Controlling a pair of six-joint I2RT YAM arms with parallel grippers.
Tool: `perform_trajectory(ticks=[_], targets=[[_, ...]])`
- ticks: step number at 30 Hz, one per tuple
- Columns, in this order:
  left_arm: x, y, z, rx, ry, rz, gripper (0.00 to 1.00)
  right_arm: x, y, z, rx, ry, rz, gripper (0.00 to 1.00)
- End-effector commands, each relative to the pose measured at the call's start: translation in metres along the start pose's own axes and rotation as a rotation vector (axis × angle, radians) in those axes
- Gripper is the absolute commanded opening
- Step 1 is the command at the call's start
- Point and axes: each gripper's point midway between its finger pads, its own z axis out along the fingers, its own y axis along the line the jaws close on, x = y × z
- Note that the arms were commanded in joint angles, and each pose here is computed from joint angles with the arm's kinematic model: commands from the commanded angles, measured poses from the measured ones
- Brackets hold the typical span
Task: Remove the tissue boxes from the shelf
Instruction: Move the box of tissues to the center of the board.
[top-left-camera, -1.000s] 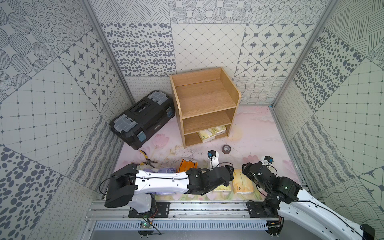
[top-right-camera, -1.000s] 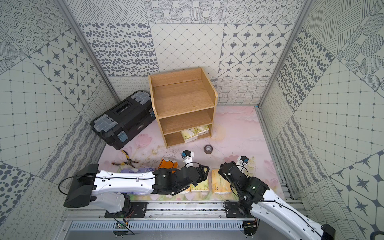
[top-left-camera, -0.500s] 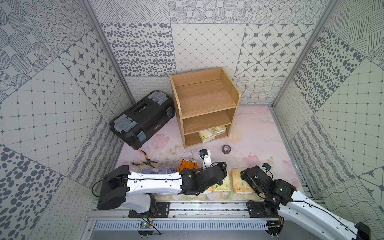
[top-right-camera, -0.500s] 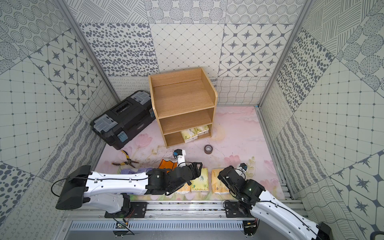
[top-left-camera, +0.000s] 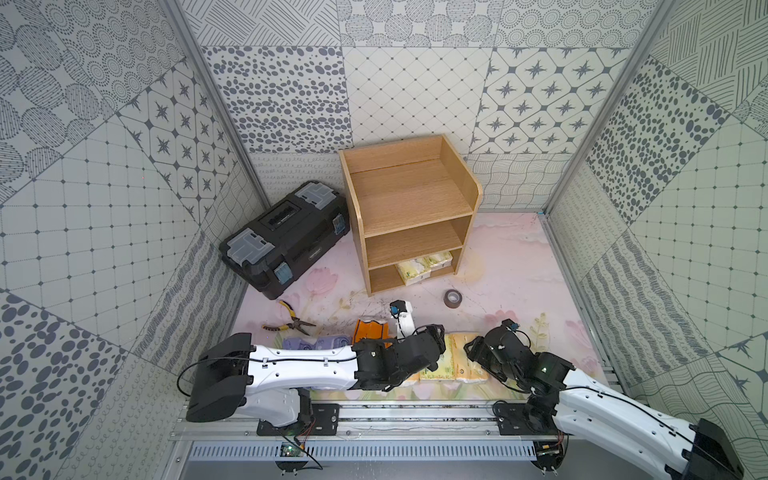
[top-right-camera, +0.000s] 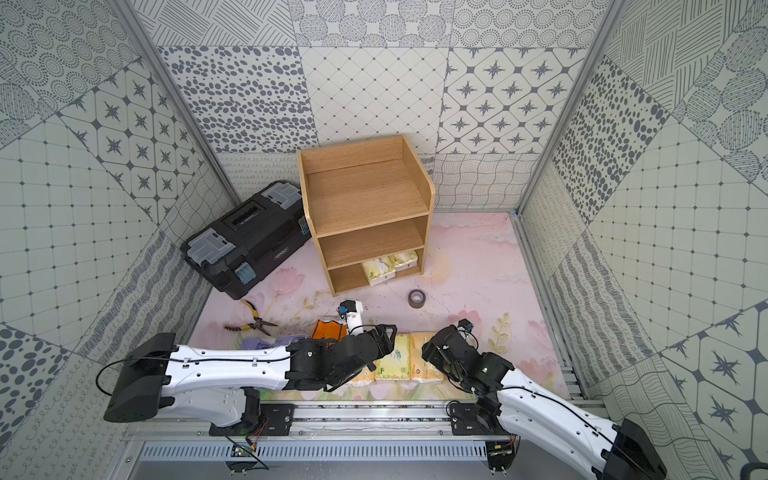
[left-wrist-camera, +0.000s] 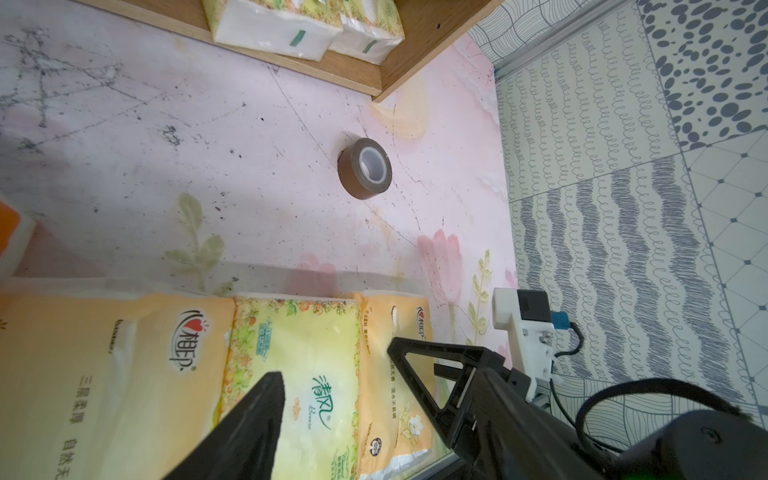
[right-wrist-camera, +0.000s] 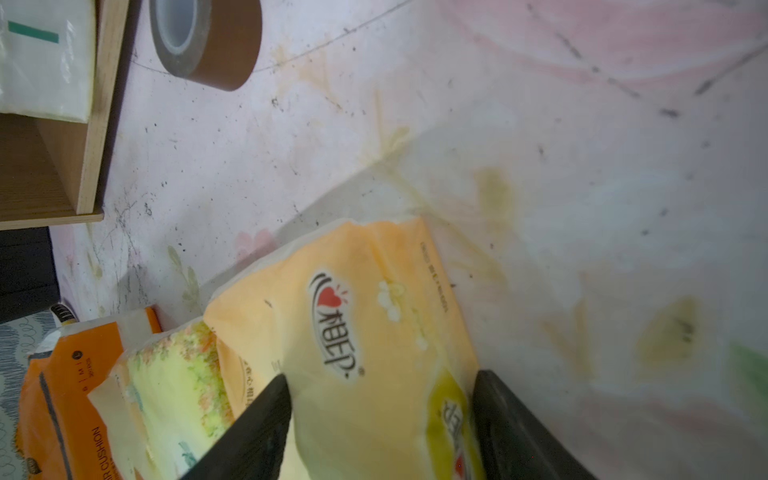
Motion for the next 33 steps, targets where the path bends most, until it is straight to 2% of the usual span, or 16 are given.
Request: perform_trajectory(ticks=[1, 11, 20, 27, 30, 33], targets=[[-0.015, 0.015, -0.003, -0.041, -0.058, -0.033, 0.76, 0.0, 0.043, -0.002, -0.144, 0.031, -0.085, 0.71], [-0.038, 0.042, -0.015, -0.067, -0.12, -0.098, 0.77, 0.01, 0.074, 0.009, -0.203, 0.111, -0.236, 0.71], [-0.058, 0.061, -0.019, -0.068, -0.198, -0.132, 0.81, 0.02, 0.098, 0.019, -0.262, 0.178, -0.308, 0.73], [-0.065, 0.067, -0.018, -0.078, -0.225, -0.134, 0.82, 0.03, 0.122, 0.017, -0.362, 0.234, -0.355, 0.73], [-0.068, 0.068, -0.019, -0.078, -0.23, -0.127, 0.83, 0.025, 0.12, 0.019, -0.32, 0.21, -0.366, 0.75], [-0.07, 0.071, -0.021, -0.077, -0.236, -0.136, 0.83, 0.003, 0.109, 0.016, -0.231, 0.102, -0.355, 0.83]])
